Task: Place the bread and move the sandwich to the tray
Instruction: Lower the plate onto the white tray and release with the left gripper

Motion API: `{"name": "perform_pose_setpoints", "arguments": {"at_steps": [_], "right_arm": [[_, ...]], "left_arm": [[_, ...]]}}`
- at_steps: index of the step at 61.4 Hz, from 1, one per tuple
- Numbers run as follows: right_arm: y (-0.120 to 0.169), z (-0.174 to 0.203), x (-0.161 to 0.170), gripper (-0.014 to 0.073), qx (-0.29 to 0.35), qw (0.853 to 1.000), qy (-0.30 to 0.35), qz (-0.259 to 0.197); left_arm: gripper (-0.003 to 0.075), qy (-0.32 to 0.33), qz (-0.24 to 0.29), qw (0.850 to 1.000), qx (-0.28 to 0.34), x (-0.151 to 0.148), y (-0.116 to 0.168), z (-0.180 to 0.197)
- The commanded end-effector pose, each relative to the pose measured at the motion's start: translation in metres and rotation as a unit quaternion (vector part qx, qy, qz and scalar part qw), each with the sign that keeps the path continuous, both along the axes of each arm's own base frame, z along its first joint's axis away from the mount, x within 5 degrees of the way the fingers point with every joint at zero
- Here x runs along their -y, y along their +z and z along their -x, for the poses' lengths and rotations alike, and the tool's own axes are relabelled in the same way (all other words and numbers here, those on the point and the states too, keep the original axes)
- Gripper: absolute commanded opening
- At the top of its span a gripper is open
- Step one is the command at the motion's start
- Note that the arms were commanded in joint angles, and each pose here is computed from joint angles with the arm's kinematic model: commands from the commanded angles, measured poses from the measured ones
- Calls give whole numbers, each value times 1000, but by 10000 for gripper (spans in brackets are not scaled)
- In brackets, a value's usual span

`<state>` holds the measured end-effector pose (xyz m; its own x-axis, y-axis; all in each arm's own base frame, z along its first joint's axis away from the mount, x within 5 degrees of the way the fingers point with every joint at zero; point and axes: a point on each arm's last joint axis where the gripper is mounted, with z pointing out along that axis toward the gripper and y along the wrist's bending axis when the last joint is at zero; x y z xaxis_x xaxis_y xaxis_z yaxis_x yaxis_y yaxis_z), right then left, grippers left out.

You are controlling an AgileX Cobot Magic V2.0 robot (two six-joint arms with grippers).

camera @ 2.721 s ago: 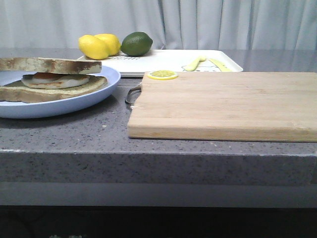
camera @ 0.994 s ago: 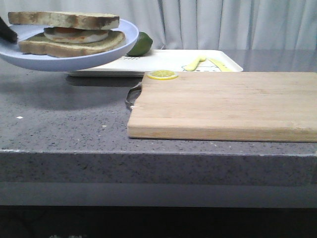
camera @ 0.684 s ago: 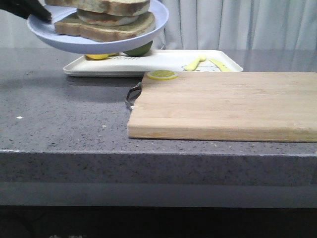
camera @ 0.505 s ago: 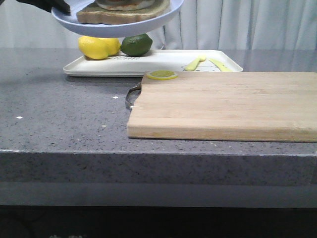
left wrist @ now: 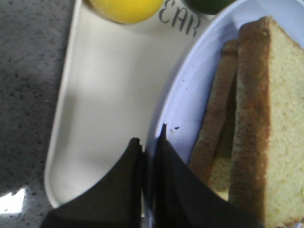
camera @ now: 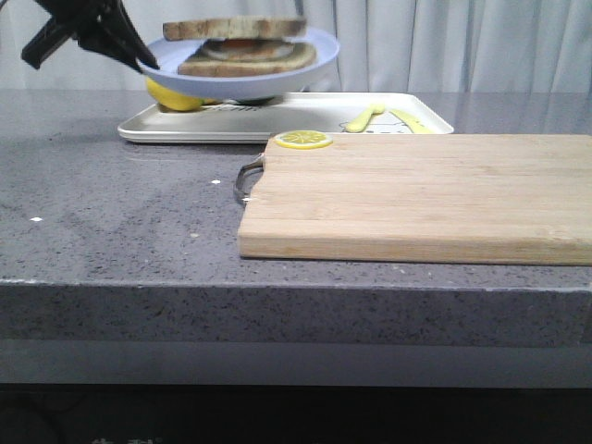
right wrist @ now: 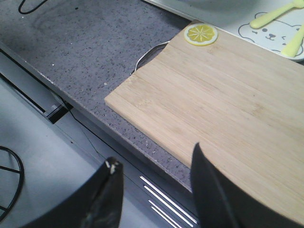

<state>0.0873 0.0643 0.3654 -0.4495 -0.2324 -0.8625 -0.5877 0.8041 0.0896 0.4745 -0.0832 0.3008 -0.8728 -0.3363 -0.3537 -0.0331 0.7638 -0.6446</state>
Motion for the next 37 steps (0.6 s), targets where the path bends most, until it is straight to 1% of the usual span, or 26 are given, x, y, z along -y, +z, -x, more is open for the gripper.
{"name": "perform_pose_setpoints", "arguments": {"at_steps": [1, 14, 19, 24, 27, 32, 37], "right_arm": [[12, -2, 0, 358, 36, 999, -7, -23], [12, -2, 0, 358, 36, 999, -7, -23], [12, -2, 0, 358, 36, 999, -7, -23], [12, -2, 0, 358, 36, 999, -7, -23], [12, -2, 0, 358, 36, 999, -7, -23], [12, -2, 0, 358, 36, 999, -7, -23], [12, -2, 0, 358, 36, 999, -7, -23]], "left_arm": [[-20, 20, 42, 998, 51, 5, 42, 6], [-19, 7, 29, 999, 22, 5, 27, 4], [-19, 2, 15, 1000, 16, 4, 25, 6], [-15, -2, 11, 1000, 10, 4, 24, 7], [3, -3, 11, 1000, 9, 4, 24, 7], [57, -4, 11, 1000, 8, 4, 24, 7], [125, -5, 10, 1000, 9, 4, 24, 7]]}}
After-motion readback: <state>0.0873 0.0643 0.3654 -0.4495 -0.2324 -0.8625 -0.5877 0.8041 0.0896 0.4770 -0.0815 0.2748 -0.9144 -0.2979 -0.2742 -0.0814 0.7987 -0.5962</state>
